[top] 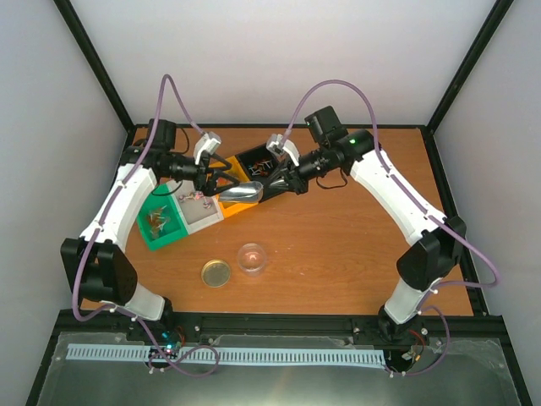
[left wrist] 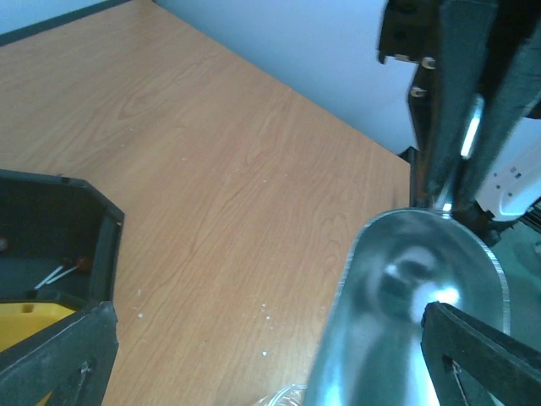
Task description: Pack the candies
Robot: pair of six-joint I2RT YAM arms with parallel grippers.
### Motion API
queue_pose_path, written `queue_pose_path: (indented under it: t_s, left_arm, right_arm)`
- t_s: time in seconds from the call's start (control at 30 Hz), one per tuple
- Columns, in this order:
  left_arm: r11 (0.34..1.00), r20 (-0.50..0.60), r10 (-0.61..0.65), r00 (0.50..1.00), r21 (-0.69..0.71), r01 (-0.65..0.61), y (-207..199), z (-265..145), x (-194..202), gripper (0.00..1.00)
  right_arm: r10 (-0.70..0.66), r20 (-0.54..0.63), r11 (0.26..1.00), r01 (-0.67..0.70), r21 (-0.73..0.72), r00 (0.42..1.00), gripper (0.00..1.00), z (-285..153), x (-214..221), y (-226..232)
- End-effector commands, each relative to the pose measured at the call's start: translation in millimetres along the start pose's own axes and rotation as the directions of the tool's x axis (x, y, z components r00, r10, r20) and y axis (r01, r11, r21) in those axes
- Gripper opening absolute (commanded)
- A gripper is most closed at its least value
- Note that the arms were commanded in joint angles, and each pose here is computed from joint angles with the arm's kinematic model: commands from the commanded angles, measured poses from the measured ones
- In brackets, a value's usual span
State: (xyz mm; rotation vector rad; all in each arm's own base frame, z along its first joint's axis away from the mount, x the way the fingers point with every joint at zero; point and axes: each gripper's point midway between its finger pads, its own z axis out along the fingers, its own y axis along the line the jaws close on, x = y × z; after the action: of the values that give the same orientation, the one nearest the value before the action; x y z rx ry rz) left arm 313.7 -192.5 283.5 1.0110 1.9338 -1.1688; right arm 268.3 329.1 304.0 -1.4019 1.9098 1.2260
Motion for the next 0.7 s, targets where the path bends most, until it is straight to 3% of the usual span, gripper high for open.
queue_pose_path:
  t_s: [0.0,0.37,0.67]
  left_arm:
    - [0.997,0.045,0.020,0.999,-0.074,-0.017,9,-12,-25,1.00]
    - [0.966,0.012,-0.050,0.999,-0.255,0.052,49,-31,-21,1.00]
    - [0.866,-0.279,-0.051,0.959,-0.491,-0.096,125,-55,13,1.00]
  right_arm:
    - [-0.048,0.044,0.999,0.048,0.014,0.998,0.03,-12,-13,15]
    - [-0.035,0.032,0.999,0.034,0.027,0.999,0.03,-7,-2,9]
    - [-0.012,-0.007,0.995,0.012,0.102,1.000,0.03,-2,19,-16]
